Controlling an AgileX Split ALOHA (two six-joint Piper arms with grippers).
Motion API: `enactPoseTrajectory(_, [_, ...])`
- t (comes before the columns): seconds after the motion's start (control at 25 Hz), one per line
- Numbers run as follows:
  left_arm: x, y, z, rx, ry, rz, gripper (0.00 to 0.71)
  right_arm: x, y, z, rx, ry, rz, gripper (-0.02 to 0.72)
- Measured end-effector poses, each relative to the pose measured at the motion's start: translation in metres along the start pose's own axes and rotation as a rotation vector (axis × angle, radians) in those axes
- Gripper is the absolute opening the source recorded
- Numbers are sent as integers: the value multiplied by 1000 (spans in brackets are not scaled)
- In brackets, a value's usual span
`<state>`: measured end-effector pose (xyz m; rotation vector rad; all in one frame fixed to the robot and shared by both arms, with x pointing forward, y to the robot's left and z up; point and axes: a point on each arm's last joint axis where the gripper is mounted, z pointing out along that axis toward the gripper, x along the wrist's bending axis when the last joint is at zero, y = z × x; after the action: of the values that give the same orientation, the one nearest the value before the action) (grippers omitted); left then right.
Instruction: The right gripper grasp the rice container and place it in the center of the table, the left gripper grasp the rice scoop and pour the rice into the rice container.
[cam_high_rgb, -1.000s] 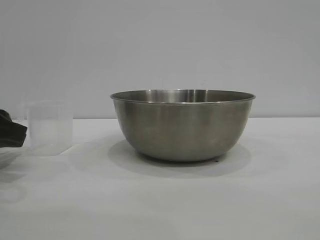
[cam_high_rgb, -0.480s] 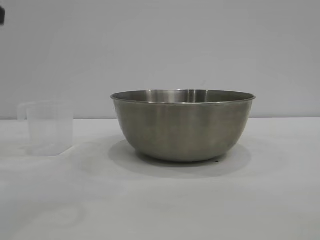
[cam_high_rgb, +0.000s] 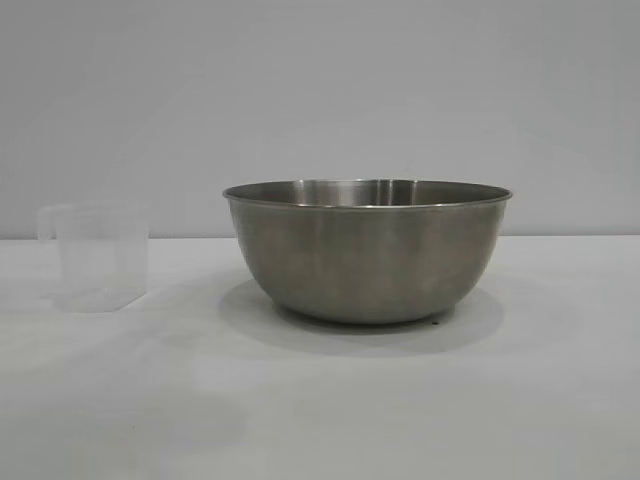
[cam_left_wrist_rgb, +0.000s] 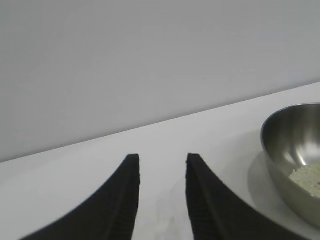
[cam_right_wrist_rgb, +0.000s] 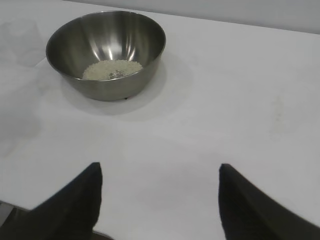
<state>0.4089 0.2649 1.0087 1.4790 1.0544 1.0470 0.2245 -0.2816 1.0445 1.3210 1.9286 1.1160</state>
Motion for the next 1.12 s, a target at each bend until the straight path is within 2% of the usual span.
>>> enactPoseTrajectory(0.52, [7,36,-74,152,67,25,178,0,0,0,0,0,0,422])
enactPoseTrajectory(0.68, [8,36,-102,218,86,19,178,0,0,0,0,0,0,422])
enactPoseTrajectory(0.88, [7,37,-137,220,96,-10,178,0,0,0,0,0,0,422])
enactPoseTrajectory(1.12, [4,27,-164,277,86,-19,178,0,0,0,0,0,0,422])
